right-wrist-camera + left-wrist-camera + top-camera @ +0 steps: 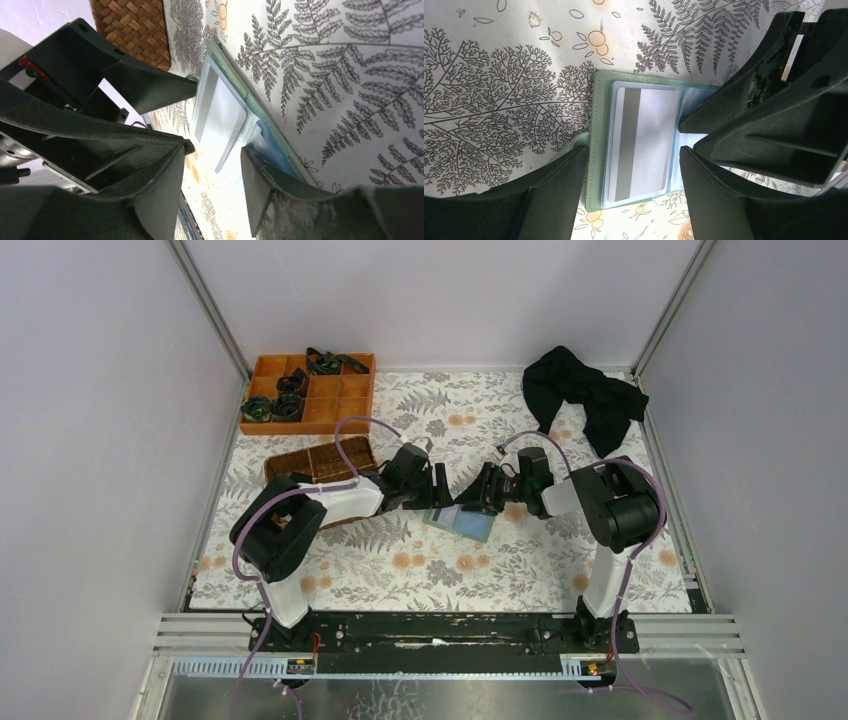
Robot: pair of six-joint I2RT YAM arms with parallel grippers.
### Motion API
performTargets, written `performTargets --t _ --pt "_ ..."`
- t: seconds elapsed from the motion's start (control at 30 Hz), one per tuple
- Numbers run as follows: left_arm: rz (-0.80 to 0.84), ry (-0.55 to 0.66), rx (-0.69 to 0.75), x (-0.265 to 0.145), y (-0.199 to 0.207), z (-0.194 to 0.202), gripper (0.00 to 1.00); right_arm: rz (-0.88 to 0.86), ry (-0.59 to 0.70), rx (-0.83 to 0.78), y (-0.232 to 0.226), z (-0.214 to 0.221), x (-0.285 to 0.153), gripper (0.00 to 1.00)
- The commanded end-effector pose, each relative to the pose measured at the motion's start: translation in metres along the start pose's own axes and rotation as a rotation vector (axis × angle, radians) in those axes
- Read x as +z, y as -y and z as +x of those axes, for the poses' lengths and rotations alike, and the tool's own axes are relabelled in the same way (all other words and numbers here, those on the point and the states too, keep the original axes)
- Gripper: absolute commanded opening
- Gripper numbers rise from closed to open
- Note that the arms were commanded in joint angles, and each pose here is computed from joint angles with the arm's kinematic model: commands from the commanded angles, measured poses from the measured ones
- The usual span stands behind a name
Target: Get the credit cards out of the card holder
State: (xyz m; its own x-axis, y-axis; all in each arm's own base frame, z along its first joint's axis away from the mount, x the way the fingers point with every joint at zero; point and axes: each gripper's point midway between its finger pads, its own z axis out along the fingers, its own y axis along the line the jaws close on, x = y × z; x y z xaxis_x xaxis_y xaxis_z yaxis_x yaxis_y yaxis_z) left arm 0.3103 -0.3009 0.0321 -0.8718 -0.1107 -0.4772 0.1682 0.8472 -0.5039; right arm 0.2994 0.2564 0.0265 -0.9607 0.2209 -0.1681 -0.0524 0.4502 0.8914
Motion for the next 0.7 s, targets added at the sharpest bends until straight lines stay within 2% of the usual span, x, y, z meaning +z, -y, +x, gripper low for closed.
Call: performTargets --t 0.0,0.17,0.37,0.67 --pt "0.016 -0.012 0.009 0.004 0.008 0.004 0.75 0.020 0.034 -0.046 -0.002 -0.011 0.002 0.55" --pt "0.026 -0.009 0.012 0.003 0.012 0.003 0.75 0.039 0.024 -0.039 0.000 -0.014 0.008 0.55" --pt "0.044 -0.007 0.013 -0.002 0.015 0.005 0.74 0.251 -0.016 -0.130 0.015 -0.011 0.014 0.56" --pt "0.100 -0.027 -0.002 -0.006 0.025 0.020 0.74 0.238 -0.025 -0.135 0.006 -0.005 0.018 0.60"
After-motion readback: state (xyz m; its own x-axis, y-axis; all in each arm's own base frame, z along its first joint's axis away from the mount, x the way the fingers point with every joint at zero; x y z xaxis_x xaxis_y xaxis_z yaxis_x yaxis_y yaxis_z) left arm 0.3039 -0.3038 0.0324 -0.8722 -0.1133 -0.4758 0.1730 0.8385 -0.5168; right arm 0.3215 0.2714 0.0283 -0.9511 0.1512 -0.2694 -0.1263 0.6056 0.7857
